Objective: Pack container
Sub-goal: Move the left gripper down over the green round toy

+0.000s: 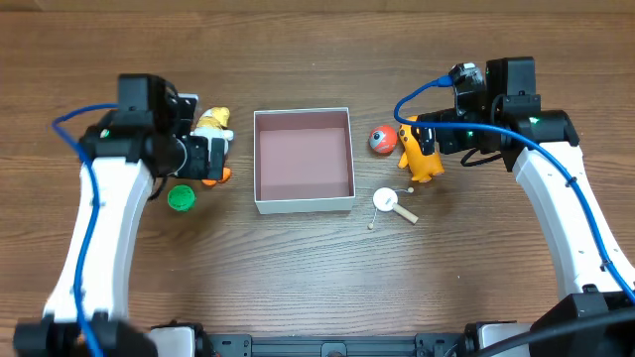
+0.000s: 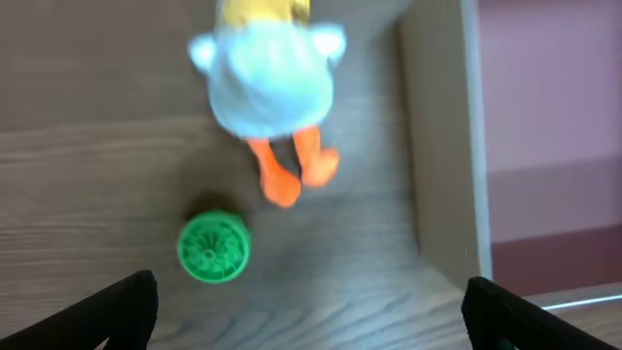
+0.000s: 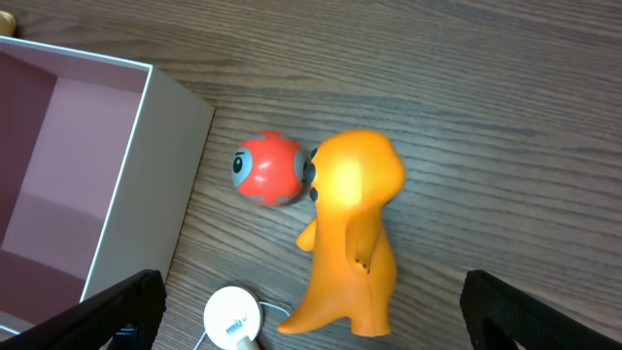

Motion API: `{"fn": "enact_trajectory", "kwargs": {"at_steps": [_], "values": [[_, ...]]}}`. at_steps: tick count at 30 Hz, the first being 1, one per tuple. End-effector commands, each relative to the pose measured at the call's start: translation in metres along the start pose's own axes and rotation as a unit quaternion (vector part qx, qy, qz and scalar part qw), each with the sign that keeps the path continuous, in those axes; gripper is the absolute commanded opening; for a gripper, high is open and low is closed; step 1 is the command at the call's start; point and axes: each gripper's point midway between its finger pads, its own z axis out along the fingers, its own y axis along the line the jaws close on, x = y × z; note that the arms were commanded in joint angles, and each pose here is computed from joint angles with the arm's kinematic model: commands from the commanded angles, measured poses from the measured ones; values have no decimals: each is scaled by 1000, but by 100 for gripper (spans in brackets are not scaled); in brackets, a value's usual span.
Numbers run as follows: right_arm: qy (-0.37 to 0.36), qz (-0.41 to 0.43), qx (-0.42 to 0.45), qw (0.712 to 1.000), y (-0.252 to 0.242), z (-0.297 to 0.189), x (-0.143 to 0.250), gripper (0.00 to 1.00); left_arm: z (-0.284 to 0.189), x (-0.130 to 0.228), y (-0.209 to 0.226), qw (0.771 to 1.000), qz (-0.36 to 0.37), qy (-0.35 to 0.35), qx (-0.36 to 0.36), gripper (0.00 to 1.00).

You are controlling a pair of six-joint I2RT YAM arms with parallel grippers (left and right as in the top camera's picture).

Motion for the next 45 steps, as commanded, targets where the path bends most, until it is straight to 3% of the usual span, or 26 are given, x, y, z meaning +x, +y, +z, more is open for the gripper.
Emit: {"fn": "enact_trajectory", "kwargs": {"at_steps": [1, 8, 15, 29, 45], "values": [[-6, -4, 2, 1000, -1, -1, -5, 100, 23, 11, 4, 996, 64, 57, 4, 100], [-6, -4, 2, 1000, -1, -1, -5, 100, 45, 21, 8, 992, 74, 98, 8, 100], [-6, -4, 2, 1000, -1, -1, -5, 100, 49, 24, 36, 990, 52, 116, -62, 100], [-6, -4, 2, 1000, -1, -1, -5, 100, 92, 41, 45, 994, 24, 102, -41, 100], [-6, -4, 2, 1000, -1, -1, -5, 100, 117, 55, 55, 994, 10, 87, -65, 100]]}}
